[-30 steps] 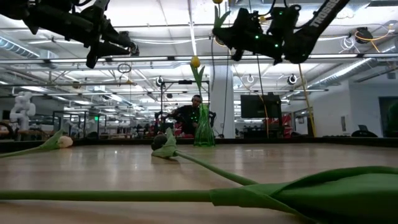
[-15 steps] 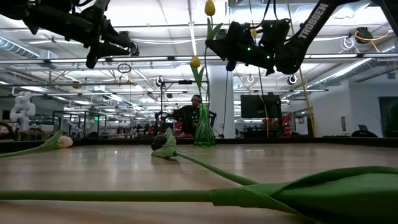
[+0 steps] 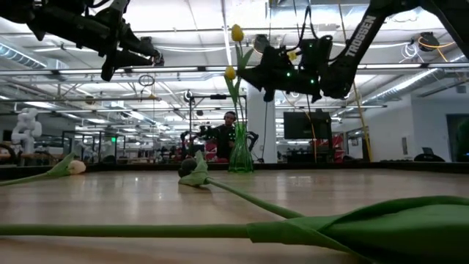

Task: Sort flowers into vase by color
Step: Put the yellow flower into the green vase

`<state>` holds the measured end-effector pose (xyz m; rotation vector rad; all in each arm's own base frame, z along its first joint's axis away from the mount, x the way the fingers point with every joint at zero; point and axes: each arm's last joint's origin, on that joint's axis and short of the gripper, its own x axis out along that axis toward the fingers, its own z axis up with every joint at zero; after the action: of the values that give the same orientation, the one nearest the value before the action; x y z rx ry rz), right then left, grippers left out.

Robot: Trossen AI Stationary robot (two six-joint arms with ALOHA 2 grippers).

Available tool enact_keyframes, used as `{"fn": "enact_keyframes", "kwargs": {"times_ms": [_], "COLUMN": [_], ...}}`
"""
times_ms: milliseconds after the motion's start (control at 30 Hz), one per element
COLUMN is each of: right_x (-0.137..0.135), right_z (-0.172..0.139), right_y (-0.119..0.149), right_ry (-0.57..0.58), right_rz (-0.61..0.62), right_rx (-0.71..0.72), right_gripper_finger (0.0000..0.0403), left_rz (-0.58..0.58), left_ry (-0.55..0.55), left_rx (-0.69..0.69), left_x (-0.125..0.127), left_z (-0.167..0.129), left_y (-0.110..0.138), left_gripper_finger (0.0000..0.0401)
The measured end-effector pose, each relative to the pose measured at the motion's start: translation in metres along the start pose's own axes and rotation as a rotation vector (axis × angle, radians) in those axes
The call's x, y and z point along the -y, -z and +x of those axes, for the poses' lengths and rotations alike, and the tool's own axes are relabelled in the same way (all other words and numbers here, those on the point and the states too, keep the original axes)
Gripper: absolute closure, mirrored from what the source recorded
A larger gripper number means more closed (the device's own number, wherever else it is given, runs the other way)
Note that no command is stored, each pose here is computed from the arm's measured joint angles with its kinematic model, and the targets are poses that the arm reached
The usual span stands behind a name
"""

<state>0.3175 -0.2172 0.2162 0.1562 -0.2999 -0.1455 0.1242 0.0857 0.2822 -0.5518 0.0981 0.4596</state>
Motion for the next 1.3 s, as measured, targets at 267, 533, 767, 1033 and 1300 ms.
{"fn": "enact_keyframes", "kwargs": {"times_ms": [267,533,767,1033,1300], "right_x": [0.008,0.011,0.010,0.011,0.011], "right_z": [-0.001,-0.003,-0.003,-0.004,-0.006], "right_y": [0.024,0.035,0.034,0.036,0.037], "right_ry": [0.038,0.073,0.066,0.075,0.090], "right_rz": [0.055,0.091,0.082,0.100,0.124], "right_rx": [-0.112,-0.218,-0.210,-0.242,-0.296], "right_gripper_finger": [0.0376,0.0376,0.0374,0.0373,0.0341], "left_rz": [0.001,0.010,0.017,0.035,0.031], "left_ry": [0.000,0.001,0.002,0.006,0.005], "left_rx": [0.000,0.000,-0.001,-0.003,-0.003], "left_x": [0.000,0.000,0.000,0.000,0.000], "left_z": [0.000,0.000,0.000,0.000,0.000], "left_y": [0.000,0.000,0.000,0.000,0.000], "left_gripper_finger": [0.0285,0.0285,0.0285,0.0285,0.0285]}}
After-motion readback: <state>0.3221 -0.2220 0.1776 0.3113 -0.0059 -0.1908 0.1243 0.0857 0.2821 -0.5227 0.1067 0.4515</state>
